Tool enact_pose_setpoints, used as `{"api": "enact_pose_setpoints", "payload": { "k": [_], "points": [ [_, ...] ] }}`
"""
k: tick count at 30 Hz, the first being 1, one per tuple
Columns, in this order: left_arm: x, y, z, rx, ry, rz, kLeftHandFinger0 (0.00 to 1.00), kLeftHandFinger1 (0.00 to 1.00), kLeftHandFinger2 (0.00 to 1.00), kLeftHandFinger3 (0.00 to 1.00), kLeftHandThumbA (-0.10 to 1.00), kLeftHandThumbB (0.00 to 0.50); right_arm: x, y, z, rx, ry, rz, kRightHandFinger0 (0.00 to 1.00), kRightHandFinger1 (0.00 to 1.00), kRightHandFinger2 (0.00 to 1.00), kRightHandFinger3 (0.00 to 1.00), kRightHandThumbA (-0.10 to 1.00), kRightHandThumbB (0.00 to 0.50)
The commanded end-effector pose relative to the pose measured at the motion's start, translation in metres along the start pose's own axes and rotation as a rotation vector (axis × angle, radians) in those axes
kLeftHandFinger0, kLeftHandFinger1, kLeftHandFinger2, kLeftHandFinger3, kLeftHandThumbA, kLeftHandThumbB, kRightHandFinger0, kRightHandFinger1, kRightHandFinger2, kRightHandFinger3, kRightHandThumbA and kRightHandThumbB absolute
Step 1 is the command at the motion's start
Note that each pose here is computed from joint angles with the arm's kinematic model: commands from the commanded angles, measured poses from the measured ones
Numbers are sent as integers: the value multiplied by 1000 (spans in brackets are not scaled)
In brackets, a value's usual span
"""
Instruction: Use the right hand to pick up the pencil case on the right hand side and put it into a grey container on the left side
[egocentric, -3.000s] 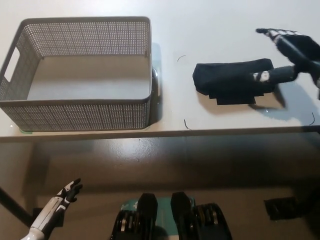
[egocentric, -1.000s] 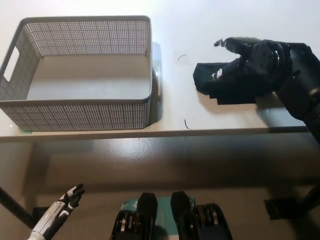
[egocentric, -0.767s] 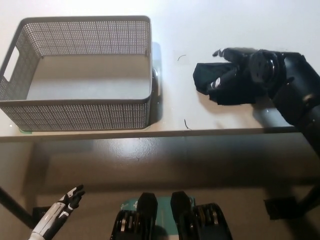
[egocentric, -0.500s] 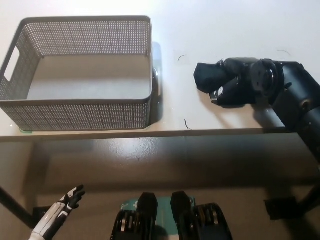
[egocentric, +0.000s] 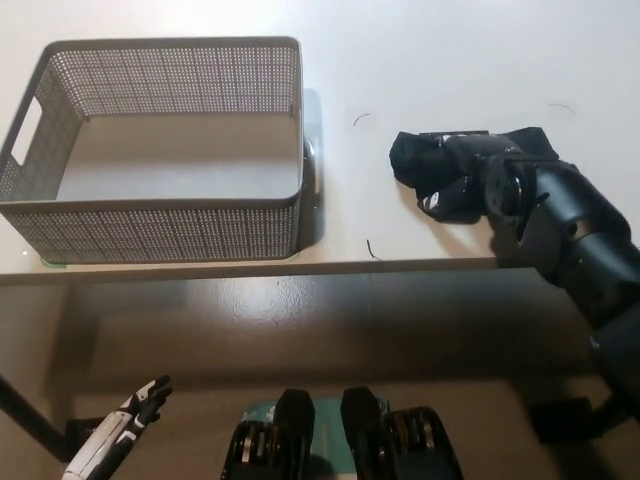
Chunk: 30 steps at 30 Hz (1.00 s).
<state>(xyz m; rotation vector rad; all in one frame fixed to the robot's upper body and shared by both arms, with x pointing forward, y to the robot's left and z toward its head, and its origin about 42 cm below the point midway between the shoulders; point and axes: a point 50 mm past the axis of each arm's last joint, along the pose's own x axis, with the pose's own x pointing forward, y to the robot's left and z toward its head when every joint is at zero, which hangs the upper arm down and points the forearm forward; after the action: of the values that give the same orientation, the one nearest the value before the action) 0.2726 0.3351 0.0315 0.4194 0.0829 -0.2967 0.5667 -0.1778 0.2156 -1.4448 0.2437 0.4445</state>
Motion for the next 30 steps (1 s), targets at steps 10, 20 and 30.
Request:
{"api": "enact_pose_setpoints", "payload": {
  "k": [10,20,30],
  "points": [
    [3,9,9,13,-70,9,1000,1000,1000,1000,998,411,-4,105,4,183,-91,-214,0,202,439,228,-100,225],
    [5,9,8,8,-67,4,1000,1000,1000,1000,1000,409,-5,83,5,227,-135,-355,32,544,952,855,-100,168],
    [4,12,8,24,-54,7,1000,1000,1000,1000,1000,411,-6,35,23,315,-261,-492,2,426,803,827,-100,110]
  ]
}}
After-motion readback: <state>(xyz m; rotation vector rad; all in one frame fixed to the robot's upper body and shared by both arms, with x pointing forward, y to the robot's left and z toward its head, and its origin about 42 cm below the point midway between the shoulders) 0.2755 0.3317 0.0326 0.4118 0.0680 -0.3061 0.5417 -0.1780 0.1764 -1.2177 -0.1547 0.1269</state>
